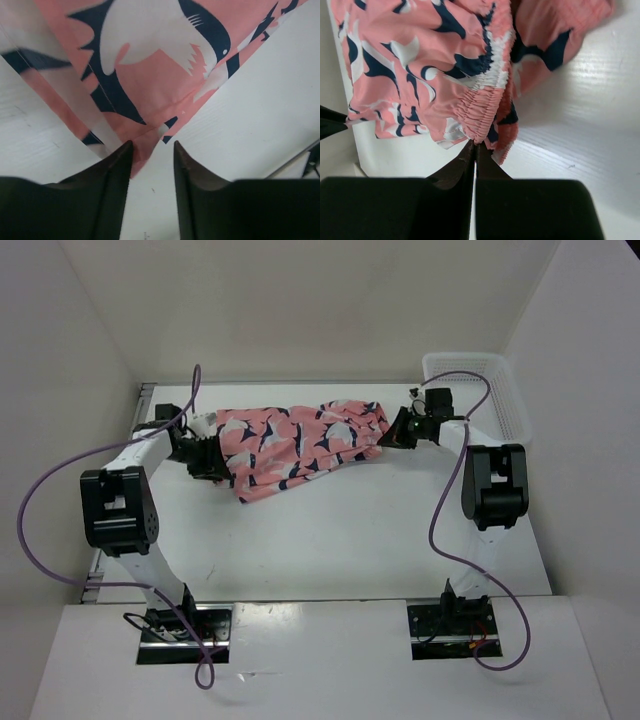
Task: Fold and stack the shorts
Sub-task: Fold the shorts
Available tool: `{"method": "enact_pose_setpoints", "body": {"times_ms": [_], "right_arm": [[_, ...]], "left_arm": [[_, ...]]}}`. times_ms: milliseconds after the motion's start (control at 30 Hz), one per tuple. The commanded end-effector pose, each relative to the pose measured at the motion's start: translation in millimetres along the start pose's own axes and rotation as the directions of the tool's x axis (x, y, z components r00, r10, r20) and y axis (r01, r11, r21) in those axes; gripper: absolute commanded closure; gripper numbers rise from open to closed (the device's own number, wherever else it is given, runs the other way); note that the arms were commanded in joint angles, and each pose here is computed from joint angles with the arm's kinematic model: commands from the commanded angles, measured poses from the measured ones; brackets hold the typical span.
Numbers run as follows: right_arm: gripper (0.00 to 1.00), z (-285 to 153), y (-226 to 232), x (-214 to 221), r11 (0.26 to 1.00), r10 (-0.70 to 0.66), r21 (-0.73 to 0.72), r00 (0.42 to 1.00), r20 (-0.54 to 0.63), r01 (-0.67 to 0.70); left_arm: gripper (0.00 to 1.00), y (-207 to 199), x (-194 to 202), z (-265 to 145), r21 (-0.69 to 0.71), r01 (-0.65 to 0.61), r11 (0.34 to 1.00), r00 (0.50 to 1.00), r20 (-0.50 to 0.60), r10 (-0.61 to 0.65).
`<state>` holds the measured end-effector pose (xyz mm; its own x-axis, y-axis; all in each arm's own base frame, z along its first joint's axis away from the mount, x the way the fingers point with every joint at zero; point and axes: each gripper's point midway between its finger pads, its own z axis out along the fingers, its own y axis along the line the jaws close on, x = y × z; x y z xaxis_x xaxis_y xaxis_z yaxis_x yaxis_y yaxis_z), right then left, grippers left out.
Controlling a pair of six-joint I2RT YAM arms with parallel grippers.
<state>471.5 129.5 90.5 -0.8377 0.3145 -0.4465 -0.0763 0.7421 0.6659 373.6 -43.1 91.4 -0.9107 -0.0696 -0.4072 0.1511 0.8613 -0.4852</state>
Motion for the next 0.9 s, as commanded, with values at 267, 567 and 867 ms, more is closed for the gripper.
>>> {"method": "enact_pose_setpoints", "body": {"times_ms": [267, 567, 867], "right_arm": [[1.00, -7, 9, 14, 0.998, -0.056, -0.012, 0.998, -0.008, 0.055], [1.00, -8, 5, 16, 0.999, -0.045, 0.011, 0.999, -0.015, 0.045], [1.00, -7, 1, 17, 0.999, -0.044, 0.025, 0.999, -0.026, 0.044]], "left_arm": [[0.44, 1, -12, 27, 0.117, -0.011, 0.993, 1.000, 0.022, 0.009], [0.49, 20, 35, 52, 0.084, 0.155, 0.984, 0.970, -0.201, -0.135], [0.54, -42, 80, -9, 0.128, 0.223, 0.966, 0.934, -0.311, -0.174]]}}
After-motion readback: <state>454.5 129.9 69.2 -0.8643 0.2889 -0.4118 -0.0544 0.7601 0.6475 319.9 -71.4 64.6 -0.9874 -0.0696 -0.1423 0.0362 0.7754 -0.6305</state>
